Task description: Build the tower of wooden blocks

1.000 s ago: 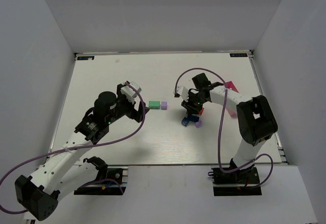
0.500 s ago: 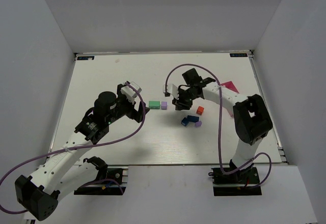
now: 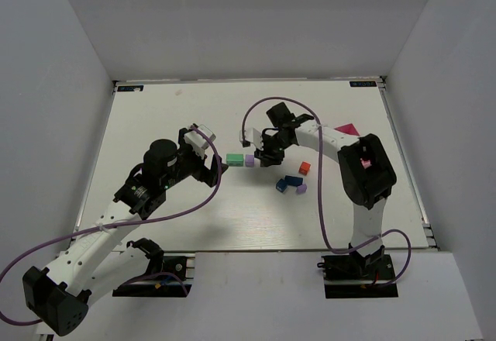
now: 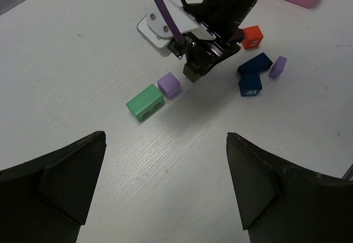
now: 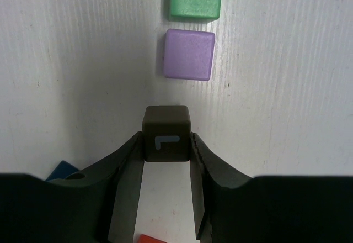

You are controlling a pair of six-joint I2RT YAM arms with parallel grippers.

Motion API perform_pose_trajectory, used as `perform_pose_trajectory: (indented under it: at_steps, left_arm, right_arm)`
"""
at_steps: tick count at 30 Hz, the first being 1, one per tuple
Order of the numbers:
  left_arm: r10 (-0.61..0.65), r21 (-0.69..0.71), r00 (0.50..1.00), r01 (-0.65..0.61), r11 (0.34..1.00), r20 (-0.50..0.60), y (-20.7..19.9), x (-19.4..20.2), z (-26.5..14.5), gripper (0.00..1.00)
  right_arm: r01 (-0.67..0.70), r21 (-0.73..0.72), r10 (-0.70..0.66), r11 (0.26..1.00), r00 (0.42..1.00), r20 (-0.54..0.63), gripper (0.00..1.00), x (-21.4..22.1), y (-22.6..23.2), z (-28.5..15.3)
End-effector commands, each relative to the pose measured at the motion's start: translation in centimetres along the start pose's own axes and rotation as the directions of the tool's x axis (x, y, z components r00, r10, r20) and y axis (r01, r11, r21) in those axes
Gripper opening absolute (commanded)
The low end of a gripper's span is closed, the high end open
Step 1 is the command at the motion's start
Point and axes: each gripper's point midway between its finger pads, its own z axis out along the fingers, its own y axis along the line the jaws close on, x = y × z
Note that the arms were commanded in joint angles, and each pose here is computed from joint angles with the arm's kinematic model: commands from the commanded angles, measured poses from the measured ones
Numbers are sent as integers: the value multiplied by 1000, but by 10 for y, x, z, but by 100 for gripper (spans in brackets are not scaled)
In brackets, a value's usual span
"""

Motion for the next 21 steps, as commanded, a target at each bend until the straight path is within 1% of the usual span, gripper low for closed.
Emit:
perform_pose_trajectory:
  at_steps: [1,13,21]
  left_arm:
    - [-3,14,1000,3,1000,3,-2,-1,-2,100]
    - [6,23,1000,-6,1000,4,-4,-1,-2,100]
    - [6,23,1000,-6,1000,4,-4,-1,-2,100]
  right_arm:
    - [38,-3,-38,999,999,20,24,-15,-7,1]
    - [40,-13,-40,999,999,2,27,-14,-12,18]
    - [35,-9,-35,999,999,-10,28,-12,-15,21]
